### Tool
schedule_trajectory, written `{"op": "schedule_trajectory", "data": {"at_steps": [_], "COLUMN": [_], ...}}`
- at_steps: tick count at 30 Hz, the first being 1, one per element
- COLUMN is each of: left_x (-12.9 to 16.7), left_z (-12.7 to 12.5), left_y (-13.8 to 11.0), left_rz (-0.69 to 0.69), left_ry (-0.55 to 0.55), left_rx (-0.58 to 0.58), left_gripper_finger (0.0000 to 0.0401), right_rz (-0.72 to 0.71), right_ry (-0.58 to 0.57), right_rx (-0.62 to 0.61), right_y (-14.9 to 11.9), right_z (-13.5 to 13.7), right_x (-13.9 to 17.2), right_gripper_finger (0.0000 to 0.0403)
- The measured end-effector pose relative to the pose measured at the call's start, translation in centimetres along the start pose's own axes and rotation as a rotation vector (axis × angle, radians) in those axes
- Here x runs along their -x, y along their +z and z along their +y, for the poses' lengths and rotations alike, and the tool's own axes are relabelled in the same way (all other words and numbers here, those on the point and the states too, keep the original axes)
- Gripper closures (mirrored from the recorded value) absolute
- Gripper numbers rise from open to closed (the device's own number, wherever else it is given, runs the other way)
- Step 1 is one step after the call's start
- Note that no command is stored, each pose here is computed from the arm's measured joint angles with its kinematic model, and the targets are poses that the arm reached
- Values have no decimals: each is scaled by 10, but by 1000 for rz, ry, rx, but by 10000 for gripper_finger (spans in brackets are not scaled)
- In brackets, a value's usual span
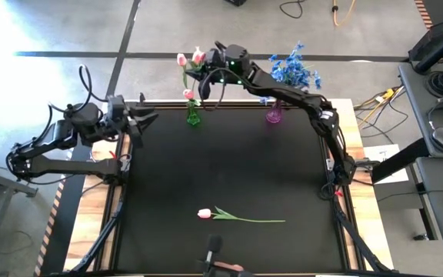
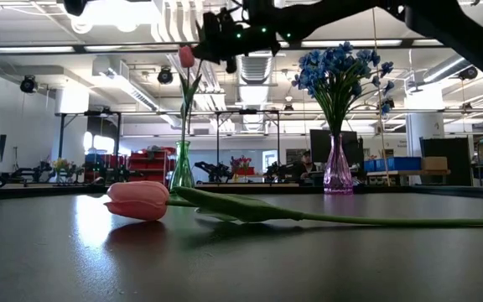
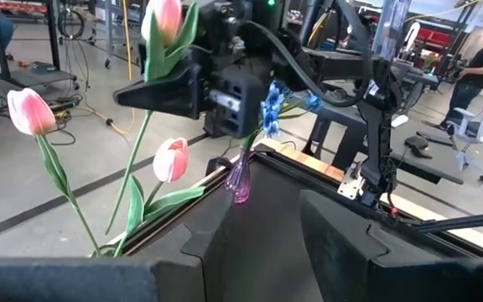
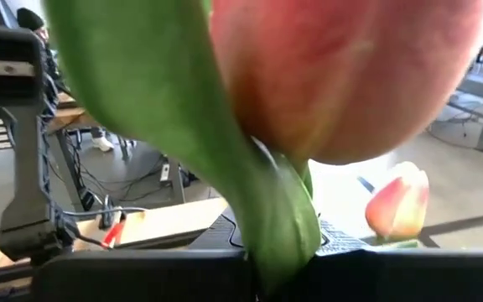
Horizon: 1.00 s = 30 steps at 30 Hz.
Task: Sort flowers into vase by color
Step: Put the pink tulip into the green vase
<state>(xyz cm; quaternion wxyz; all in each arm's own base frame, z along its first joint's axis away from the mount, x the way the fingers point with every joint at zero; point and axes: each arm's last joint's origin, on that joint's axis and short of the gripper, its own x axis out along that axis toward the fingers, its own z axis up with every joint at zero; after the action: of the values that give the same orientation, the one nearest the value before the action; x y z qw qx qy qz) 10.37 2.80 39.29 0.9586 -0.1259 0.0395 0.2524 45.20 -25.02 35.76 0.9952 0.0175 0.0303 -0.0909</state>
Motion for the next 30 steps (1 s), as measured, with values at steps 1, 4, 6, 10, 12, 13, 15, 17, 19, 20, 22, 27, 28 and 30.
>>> {"op": "schedule_trajectory", "data": {"at_steps": [1, 4, 6, 10, 12, 13, 15, 17, 19, 20, 22, 27, 28, 30], "left_x": [0, -1, -2, -2, -2, -2, -2, -2, -2, -2, -2, -3, -3, -3], "left_z": [0, 0, 0, 0, 0, 0, 0, 0, 0, 0, 0, 0, 0, 0], "left_y": [-1, -1, -2, -2, -3, -3, -3, -3, -3, -3, -3, -3, -3, -3], "left_rz": [4, 11, 14, 18, 23, 23, 22, 23, 24, 24, 24, 26, 26, 27], "left_ry": [1, 3, 4, 5, 6, 6, 6, 6, 7, 6, 6, 7, 7, 7], "left_rx": [-1, 0, -1, -2, -4, -4, -4, -4, -4, -4, -4, -5, -5, -5], "left_gripper_finger": [279, 279, 279, 279, 279, 279, 279, 279, 279, 279, 279, 279, 279, 279], "right_rz": [5, 22, 28, 34, 35, 36, 35, 36, 36, 36, 37, 52, 51, 52], "right_ry": [-1, -3, -1, 1, 1, 2, 1, 0, 0, -1, -1, -1, -1, -7], "right_rx": [-1, -5, -13, -29, -37, -38, -42, -64, -78, -84, -85, -92, -92, -92], "right_y": [-3, -10, -15, -20, -20, -20, -20, -20, -20, -20, -20, -21, -20, -20], "right_z": [-1, -2, -3, -4, -4, -3, -3, -3, -3, -3, -3, -2, -1, -1], "right_x": [-1, -5, -8, -11, -11, -12, -12, -12, -12, -11, -11, -11, -11, -10], "right_gripper_finger": [394, 394, 394, 394, 394, 394, 394, 394, 394, 394, 394, 394, 394, 394]}}
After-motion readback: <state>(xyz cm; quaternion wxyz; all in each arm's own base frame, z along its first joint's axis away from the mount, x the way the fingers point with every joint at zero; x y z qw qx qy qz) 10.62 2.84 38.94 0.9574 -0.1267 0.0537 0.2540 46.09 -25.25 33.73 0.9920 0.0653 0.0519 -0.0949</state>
